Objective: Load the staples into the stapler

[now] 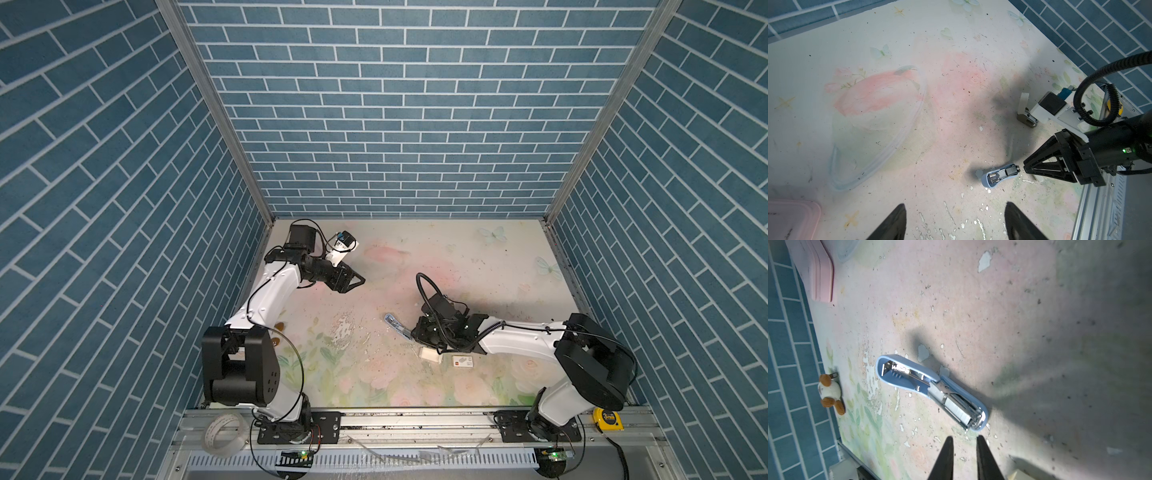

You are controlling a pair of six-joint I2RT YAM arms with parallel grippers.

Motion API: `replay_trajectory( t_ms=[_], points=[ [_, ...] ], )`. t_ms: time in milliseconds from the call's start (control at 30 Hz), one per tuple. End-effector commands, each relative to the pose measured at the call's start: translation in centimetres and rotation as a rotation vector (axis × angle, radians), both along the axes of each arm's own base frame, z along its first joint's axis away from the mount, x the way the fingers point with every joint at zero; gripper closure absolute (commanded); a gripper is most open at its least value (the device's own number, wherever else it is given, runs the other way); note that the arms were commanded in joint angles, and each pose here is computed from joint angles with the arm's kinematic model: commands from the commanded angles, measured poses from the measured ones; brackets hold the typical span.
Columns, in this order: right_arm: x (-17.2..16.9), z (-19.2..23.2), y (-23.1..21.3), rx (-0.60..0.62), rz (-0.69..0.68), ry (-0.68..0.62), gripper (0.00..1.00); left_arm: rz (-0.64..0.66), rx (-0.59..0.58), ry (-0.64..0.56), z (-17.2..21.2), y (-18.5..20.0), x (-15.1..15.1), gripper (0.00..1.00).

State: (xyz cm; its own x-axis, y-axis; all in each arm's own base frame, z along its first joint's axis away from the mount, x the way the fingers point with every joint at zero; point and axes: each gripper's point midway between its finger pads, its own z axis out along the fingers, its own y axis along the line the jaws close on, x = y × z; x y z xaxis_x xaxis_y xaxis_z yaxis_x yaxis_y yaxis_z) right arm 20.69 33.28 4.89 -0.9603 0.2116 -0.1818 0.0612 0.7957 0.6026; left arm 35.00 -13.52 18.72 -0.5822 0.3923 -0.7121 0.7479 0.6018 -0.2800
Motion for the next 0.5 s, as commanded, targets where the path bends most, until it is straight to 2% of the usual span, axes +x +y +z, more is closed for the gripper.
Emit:
replay_trajectory(
  t_ms=[0, 467],
  points=[
    [-0.14, -0.83, 0.50, 0.052, -0.056, 0.070, 0.79, -0.036, -0.014, -0.004, 0.27, -0.36, -1.28, 0.24],
    [0.35, -1.67, -0.06, 0.037, -0.056, 0.081, 0.81, -0.039, -0.017, -0.010, 0.27, -0.39, -1.78, 0.24]
  ],
)
